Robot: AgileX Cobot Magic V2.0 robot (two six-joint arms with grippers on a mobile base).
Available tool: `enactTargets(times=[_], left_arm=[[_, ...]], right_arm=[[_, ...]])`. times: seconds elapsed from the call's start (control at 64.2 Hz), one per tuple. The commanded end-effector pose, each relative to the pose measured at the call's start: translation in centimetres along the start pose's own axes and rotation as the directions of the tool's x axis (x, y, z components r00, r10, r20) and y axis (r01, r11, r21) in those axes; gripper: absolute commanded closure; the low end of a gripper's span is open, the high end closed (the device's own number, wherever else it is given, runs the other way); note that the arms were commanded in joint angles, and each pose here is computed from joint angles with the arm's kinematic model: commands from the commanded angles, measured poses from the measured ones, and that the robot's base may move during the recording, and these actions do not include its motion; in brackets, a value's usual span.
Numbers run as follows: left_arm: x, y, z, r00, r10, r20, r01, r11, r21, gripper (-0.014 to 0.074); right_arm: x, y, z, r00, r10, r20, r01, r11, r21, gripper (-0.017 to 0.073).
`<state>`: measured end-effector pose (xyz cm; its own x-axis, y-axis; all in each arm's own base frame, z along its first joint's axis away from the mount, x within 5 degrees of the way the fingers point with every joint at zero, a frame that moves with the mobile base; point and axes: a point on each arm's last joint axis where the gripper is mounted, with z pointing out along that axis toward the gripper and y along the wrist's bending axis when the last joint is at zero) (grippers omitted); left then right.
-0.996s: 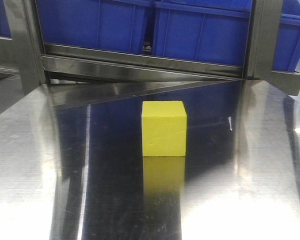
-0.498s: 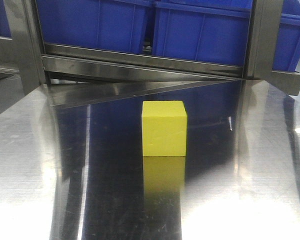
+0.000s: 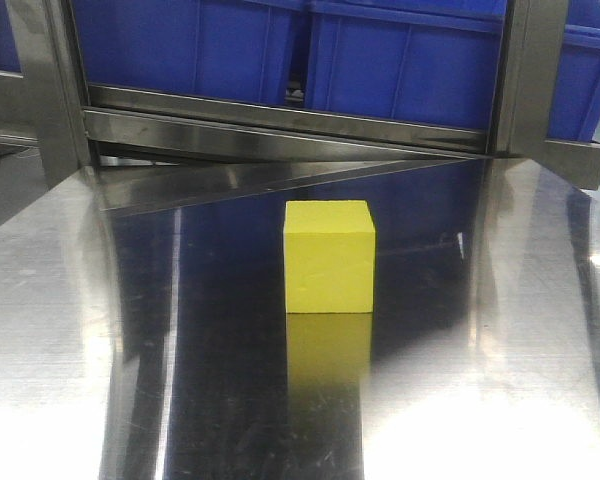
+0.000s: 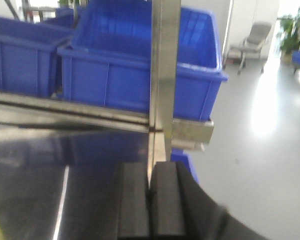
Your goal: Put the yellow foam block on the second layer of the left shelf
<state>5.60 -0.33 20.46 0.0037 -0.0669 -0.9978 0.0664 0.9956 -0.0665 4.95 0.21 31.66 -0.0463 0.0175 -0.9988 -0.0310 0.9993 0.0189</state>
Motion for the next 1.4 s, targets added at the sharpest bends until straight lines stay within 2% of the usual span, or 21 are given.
enactTargets(times=[0.0, 0.156, 0.265, 0.389, 0.514, 0.576, 0.607, 0.638, 0.7, 0.732, 0.747, 0.763, 0.809, 0.887, 1.09, 1.167, 1.276, 1.385], left_arm=[[0.1, -0.1, 0.1, 0.999, -0.007, 0.053, 0.006, 1.000, 0.022, 0.0457], [0.1, -0.1, 0.1, 0.999, -0.007, 0.053, 0.006, 1.000, 0.022, 0.0457], [0.1, -0.1, 0.1, 0.999, -0.007, 0.053, 0.006, 1.000, 0.022, 0.0457], [0.1, -0.1, 0.1, 0.999, -0.007, 0.053, 0.006, 1.000, 0.022, 0.0457], [0.1, -0.1, 0.1, 0.999, -0.007, 0.053, 0.006, 1.000, 0.022, 0.0457], [0.1, -0.1, 0.1, 0.999, -0.007, 0.053, 0.006, 1.000, 0.022, 0.0457], [0.1, -0.1, 0.1, 0.999, -0.007, 0.053, 0.006, 1.000, 0.022, 0.0457], [0.1, -0.1, 0.1, 0.999, -0.007, 0.053, 0.006, 1.000, 0.022, 0.0457], [0.1, -0.1, 0.1, 0.999, -0.007, 0.053, 0.006, 1.000, 0.022, 0.0457], [0.1, -0.1, 0.1, 0.999, -0.007, 0.053, 0.006, 1.000, 0.022, 0.0457], [0.1, -0.1, 0.1, 0.999, -0.007, 0.053, 0.006, 1.000, 0.022, 0.0457], [0.1, -0.1, 0.1, 0.999, -0.007, 0.053, 0.006, 1.000, 0.022, 0.0457], [0.1, -0.1, 0.1, 0.999, -0.007, 0.053, 0.006, 1.000, 0.022, 0.0457], [0.1, -0.1, 0.1, 0.999, -0.007, 0.053, 0.006, 1.000, 0.022, 0.0457], [0.1, -0.1, 0.1, 0.999, -0.007, 0.053, 0.006, 1.000, 0.022, 0.0457], [0.1, -0.1, 0.1, 0.999, -0.007, 0.053, 0.006, 1.000, 0.022, 0.0457], [0.1, -0.1, 0.1, 0.999, -0.007, 0.053, 0.006, 1.000, 0.022, 0.0457], [0.1, -0.1, 0.1, 0.999, -0.007, 0.053, 0.006, 1.000, 0.022, 0.0457]], right_arm=[[-2.9, 0.1, 1.4, 1.000, 0.023, -0.013, -0.023, 1.000, -0.008, 0.0358], [-4.6, 0.7, 5.4, 0.977, 0.021, -0.212, -0.034, 0.998, -0.059, 0.0059], [-5.5, 1.8, 7.8, 0.946, -0.018, -0.324, -0.025, 0.992, -0.127, -0.0045], [-6.3, 4.0, 11.5, 0.911, -0.102, -0.400, 0.008, 0.973, -0.229, -0.0065], [-6.9, 7.3, 14.0, 0.868, -0.188, -0.460, 0.015, 0.935, -0.354, -0.0065], [-7.2, 9.3, 15.0, 0.842, -0.217, -0.494, -0.004, 0.913, -0.407, -0.0065], [-7.3, 10.2, 15.4, 0.829, -0.210, -0.519, -0.029, 0.910, -0.413, -0.0065], [-7.6, 11.0, 15.9, 0.817, -0.179, -0.548, -0.071, 0.912, -0.403, -0.0065], [-7.4, 12.6, 17.0, 0.760, -0.132, -0.637, -0.147, 0.919, -0.366, -0.0065], [-7.6, 13.3, 17.5, 0.732, -0.089, -0.676, -0.191, 0.925, -0.329, -0.0065], [-7.2, 13.8, 17.8, 0.705, -0.087, -0.704, -0.198, 0.929, -0.313, -0.0065], [-7.4, 14.2, 18.0, 0.690, -0.058, -0.722, -0.222, 0.932, -0.287, -0.0065], [-6.9, 15.3, 18.7, 0.636, -0.037, -0.771, -0.237, 0.941, -0.240, -0.0065], [-6.4, 17.4, 19.6, 0.592, -0.020, -0.806, -0.240, 0.950, -0.200, -0.0065], [-5.2, 21.4, 21.4, 0.570, 0.012, -0.822, -0.235, 0.960, -0.149, -0.0065], [-4.3, 22.2, 21.8, 0.563, 0.020, -0.826, -0.216, 0.969, -0.123, -0.0065], [-2.7, 22.8, 22.5, 0.532, 0.038, -0.846, -0.192, 0.978, -0.077, -0.0065], [-1.8, 23.2, 23.0, 0.516, 0.028, -0.856, -0.175, 0.982, -0.073, -0.0065]])
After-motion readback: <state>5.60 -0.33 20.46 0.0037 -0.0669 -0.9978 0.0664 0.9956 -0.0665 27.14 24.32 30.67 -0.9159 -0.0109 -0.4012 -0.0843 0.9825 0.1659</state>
